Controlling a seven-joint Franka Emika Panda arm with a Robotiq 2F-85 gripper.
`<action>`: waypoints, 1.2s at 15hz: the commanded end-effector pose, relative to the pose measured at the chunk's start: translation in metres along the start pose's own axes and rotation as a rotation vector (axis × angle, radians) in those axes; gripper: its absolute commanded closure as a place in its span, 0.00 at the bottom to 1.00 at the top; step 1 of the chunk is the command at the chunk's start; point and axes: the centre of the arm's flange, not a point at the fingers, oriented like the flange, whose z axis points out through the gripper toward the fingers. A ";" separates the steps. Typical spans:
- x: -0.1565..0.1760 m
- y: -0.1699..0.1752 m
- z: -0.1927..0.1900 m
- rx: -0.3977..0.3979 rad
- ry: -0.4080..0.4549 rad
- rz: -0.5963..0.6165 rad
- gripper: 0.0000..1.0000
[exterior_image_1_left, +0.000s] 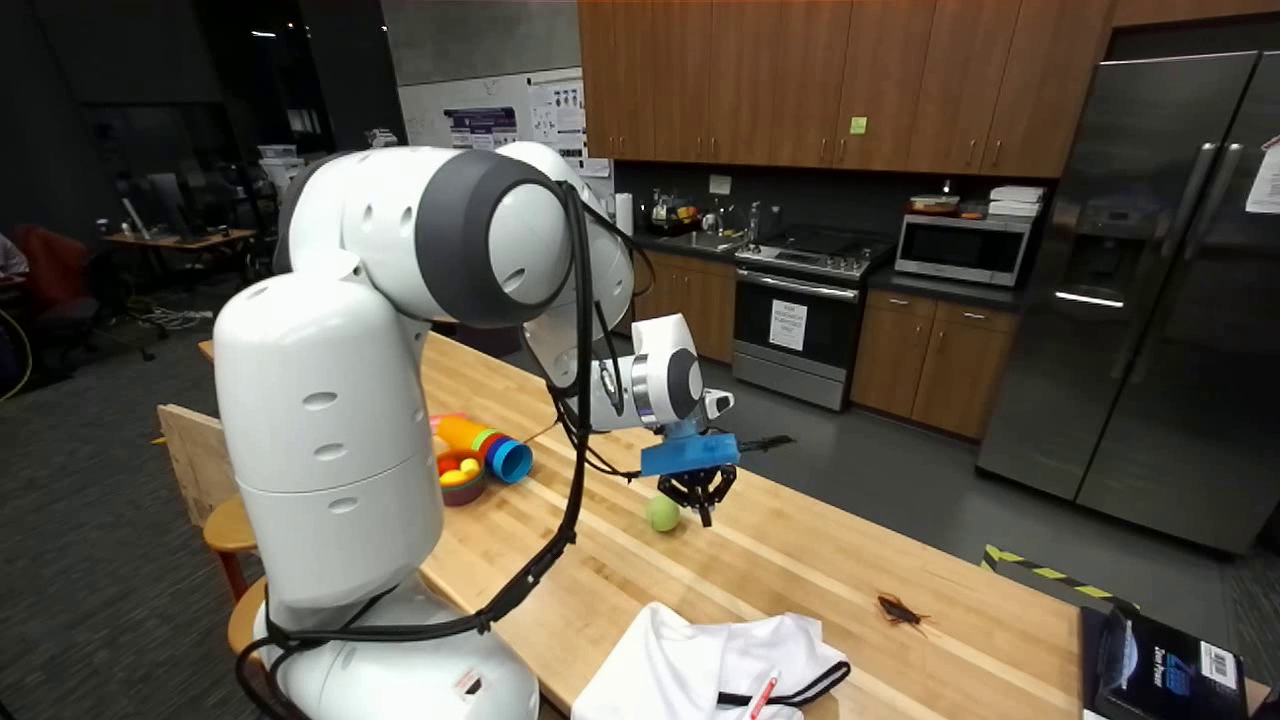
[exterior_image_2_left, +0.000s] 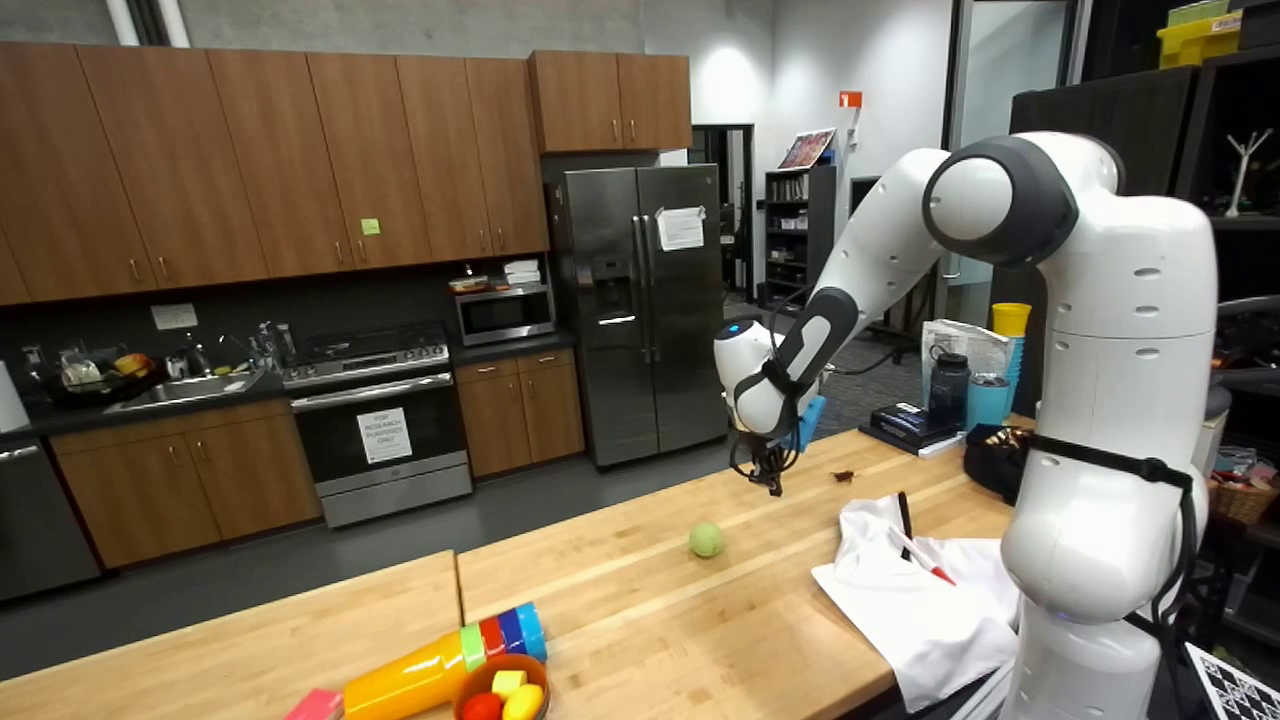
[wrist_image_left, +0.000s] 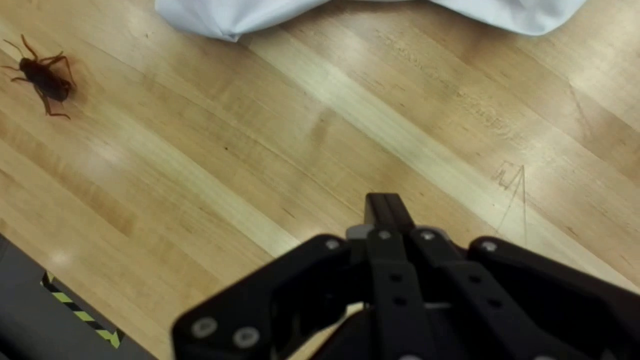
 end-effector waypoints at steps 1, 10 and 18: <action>0.006 -0.009 -0.013 -0.023 0.026 -0.020 1.00; 0.025 -0.032 -0.014 -0.007 0.065 -0.093 1.00; 0.038 -0.036 0.015 0.012 0.026 -0.106 1.00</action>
